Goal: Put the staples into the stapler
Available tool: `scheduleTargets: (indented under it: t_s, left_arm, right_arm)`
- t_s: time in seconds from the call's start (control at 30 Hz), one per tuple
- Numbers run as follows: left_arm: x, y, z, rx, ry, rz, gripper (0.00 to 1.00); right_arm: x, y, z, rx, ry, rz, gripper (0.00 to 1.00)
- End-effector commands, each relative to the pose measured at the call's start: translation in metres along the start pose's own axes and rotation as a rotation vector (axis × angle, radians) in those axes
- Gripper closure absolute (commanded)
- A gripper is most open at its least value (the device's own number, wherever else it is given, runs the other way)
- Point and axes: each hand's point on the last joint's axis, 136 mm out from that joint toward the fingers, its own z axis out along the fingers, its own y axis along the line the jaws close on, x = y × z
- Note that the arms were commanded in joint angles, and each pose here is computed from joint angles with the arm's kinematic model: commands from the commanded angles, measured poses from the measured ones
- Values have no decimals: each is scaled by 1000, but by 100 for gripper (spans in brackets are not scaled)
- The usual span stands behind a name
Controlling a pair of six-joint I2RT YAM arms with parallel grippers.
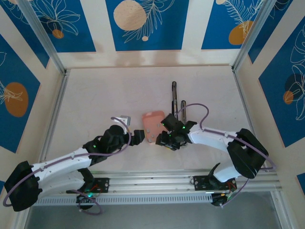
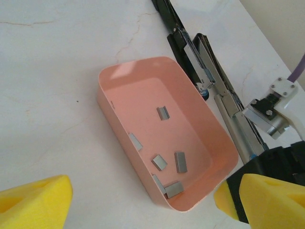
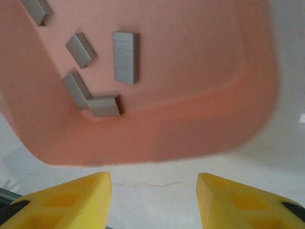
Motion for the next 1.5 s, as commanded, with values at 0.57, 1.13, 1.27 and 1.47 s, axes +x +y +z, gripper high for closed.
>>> scheduleTargets:
  t_s: [0.57,1.13,1.27,1.47]
  left_arm:
    - [-28,46,0,-160,-41,15,7]
    - [-45,28,54,-106,46,54,8]
    - [-48,18,71,-74,79,67,9]
    - [-51,10,90,-55,106,69,10]
  right_arm:
    - [-103,90,15,-95,2,-99,49]
    - [-165,47,-68,21,-181,-155,49]
    - [-182,6,-77,104,-188,-125,49]
    - [-204,-43,-82,227,-185,-125,48]
